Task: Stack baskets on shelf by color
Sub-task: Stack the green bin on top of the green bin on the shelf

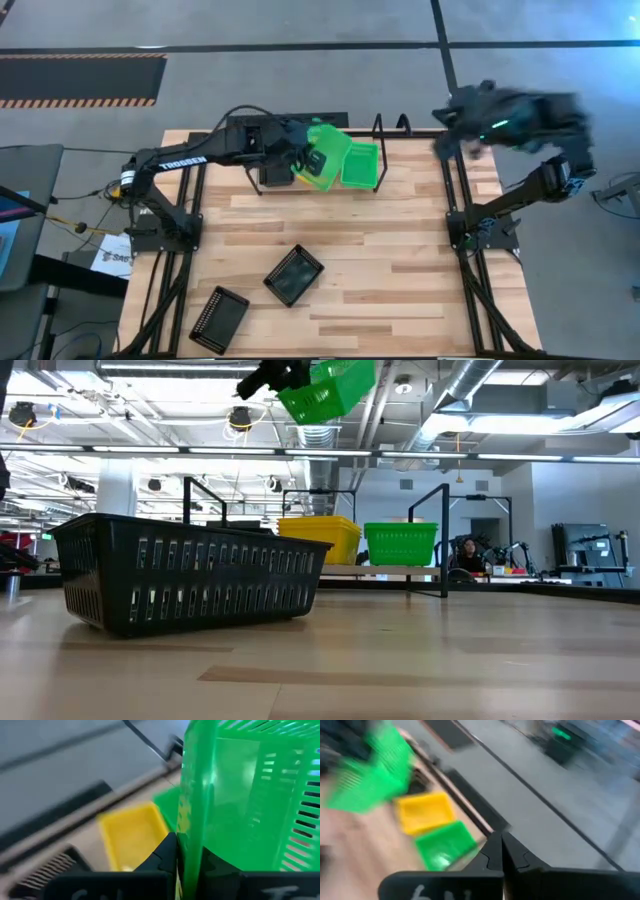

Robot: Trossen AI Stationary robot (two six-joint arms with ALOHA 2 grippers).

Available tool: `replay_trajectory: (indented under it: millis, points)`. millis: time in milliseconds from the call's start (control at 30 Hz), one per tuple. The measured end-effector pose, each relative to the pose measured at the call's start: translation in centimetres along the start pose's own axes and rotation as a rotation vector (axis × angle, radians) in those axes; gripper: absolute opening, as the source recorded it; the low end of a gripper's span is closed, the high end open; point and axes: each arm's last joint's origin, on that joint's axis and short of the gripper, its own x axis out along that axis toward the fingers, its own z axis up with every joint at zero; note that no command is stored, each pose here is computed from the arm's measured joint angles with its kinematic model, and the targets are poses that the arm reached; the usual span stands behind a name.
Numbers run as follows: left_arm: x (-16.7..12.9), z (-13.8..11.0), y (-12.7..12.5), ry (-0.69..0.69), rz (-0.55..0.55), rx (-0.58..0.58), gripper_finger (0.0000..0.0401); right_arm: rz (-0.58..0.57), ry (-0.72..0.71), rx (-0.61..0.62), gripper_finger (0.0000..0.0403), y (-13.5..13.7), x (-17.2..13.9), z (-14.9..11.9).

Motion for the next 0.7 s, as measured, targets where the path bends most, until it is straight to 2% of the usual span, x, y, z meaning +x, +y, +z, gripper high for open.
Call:
replay_trajectory:
  millis: [133,200,300,367,500,600,700]
  points:
    - [0.3,1.7,1.6,-0.087,0.102,0.001,0.0,-0.173,0.1,-0.048,0.0002,3.8,4.5,-2.1]
    - [0.7,2.4,2.6,-0.098,0.107,0.001,0.0,-0.188,0.101,-0.047,0.0001,5.8,6.3,-3.1]
    - [1.7,3.3,4.1,-0.097,0.071,0.001,0.0,-0.147,0.044,-0.018,0.0001,8.7,8.1,-4.0]
    - [2.4,3.8,4.9,-0.103,0.03,0.008,0.0,-0.111,-0.041,0.023,0.0001,10.2,8.4,-3.8]
    - [3.1,4.7,5.9,-0.114,-0.081,0.036,0.0,-0.059,-0.199,-0.001,0.0001,12.1,7.4,-2.7]
    - [3.1,5.4,6.1,-0.173,-0.103,0.074,0.0,-0.031,-0.299,-0.002,0.0001,13.0,6.3,-1.9]
    - [3.0,6.4,6.1,-0.266,-0.114,0.115,0.0,-0.095,-0.365,0.028,0.0001,14.1,5.9,-1.4]
